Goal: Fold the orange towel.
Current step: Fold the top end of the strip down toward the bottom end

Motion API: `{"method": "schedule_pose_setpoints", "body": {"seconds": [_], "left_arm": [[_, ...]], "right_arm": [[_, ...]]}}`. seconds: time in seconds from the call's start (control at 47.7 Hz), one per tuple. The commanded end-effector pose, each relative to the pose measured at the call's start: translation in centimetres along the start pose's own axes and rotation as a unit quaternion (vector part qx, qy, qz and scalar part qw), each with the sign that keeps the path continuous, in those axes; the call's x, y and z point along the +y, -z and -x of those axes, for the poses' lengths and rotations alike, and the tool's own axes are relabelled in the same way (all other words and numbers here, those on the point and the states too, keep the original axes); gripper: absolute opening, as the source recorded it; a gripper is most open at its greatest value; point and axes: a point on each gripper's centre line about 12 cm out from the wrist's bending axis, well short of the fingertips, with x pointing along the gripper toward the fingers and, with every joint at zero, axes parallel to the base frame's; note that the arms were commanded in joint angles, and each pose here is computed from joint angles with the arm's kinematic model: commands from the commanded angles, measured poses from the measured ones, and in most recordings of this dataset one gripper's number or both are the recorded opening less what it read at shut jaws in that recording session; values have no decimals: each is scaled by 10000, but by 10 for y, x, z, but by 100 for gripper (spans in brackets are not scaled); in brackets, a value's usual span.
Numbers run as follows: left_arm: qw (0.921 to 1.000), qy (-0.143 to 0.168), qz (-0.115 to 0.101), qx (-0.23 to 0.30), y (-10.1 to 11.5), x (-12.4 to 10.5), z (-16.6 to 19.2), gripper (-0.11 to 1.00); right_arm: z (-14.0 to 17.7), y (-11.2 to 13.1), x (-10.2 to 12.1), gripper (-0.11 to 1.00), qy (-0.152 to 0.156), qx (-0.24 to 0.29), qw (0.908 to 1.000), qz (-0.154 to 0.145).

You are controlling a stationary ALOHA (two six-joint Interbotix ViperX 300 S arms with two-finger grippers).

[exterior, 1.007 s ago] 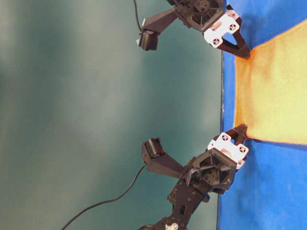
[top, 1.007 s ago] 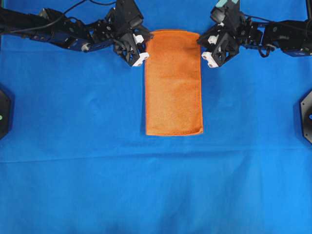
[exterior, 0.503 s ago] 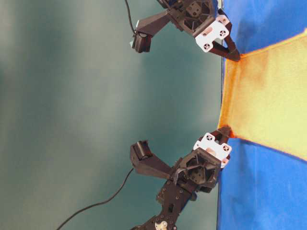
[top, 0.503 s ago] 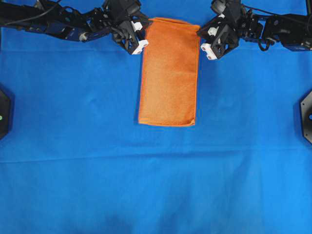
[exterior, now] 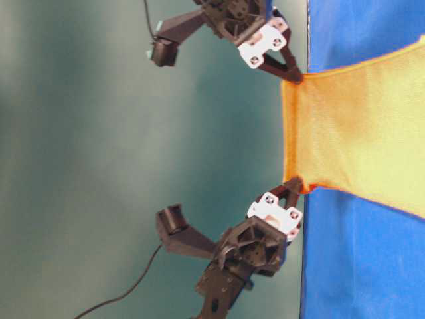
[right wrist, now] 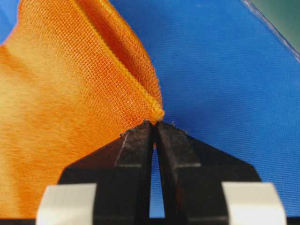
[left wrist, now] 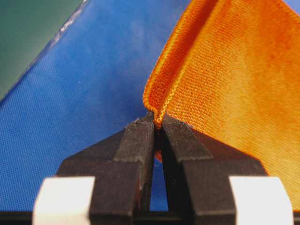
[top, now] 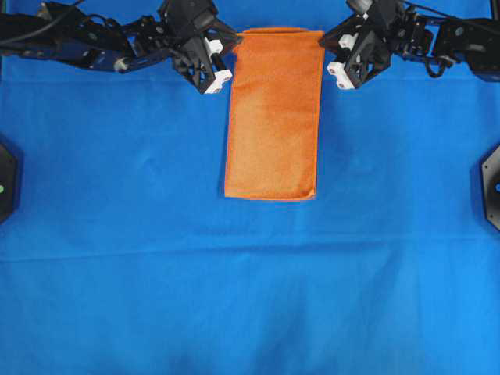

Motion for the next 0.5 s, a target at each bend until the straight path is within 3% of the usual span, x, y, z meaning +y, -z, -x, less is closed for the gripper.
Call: {"method": "schedule_pose_setpoints", "body": {"seconds": [0.0,0.252,0.482], "left_arm": [[9995,37,-34,-325,-23,-4,16,1],[9976,481,-251,-432,-41,-43,52,1],[9957,814,-350,-266,-32,-71,67,1]], "right_arm": [[13,-13,9,3,-88,-225,9997,62],[32,-16,48,3,-408,-175,9983,377],[47,-6,81,3,-666,118,9961,563]]}}
